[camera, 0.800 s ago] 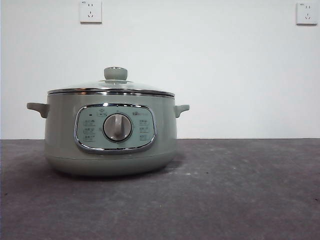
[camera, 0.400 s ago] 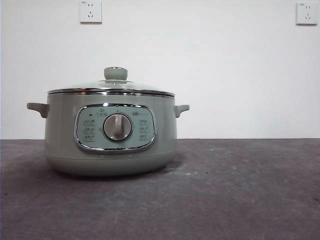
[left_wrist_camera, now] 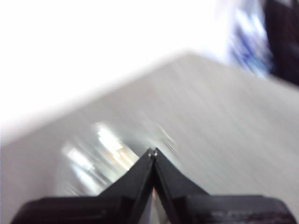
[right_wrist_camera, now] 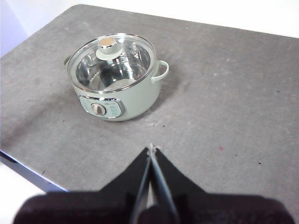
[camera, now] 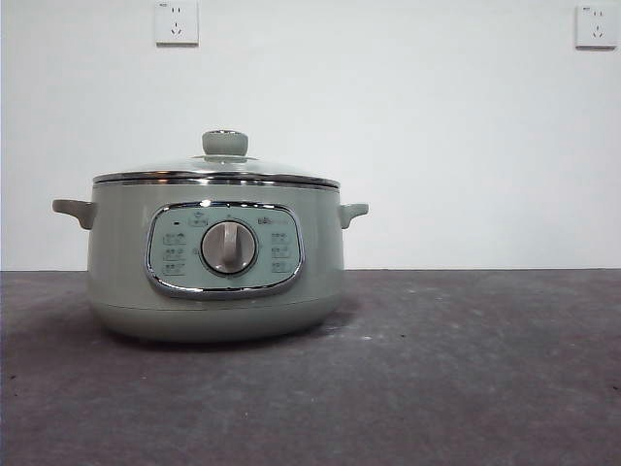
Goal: Pick up the egg,open the lid,put the egg in the pot,close the lid
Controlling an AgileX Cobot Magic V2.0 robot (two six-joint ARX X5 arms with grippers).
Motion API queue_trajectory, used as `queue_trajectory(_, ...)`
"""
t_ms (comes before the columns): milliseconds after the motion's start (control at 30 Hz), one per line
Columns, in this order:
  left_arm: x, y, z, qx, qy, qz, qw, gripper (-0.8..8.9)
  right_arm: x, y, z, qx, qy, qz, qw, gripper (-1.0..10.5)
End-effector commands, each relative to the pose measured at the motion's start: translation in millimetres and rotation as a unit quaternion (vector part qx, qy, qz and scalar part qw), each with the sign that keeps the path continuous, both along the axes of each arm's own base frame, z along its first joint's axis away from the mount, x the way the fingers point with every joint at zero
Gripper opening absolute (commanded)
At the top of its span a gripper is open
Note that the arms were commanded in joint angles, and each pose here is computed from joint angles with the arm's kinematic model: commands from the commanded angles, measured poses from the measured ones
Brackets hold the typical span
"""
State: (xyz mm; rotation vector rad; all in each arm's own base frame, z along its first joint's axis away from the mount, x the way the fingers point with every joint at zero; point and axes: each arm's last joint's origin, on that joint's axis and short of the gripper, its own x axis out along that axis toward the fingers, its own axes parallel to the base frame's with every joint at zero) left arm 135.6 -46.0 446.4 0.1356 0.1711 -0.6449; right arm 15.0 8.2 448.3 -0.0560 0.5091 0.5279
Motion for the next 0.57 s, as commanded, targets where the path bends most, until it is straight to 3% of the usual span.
queue_trajectory(33,-9,11,-14,0.000,-0.051,0.021,0.998,-0.04,-1,-1,-3,-0.005,0.013,-0.005,1.000,0.0)
queue_trajectory(300,-30,38,-102,0.033,-0.071,0.189,0.979,-0.04,-1,-1,-3,-0.004,0.013,-0.005,1.000,0.0)
queue_trajectory(567,-33,44,-190,0.012,-0.068,0.223,0.972,-0.04,-1,-1,-3,-0.005,0.013,-0.005,1.000,0.0)
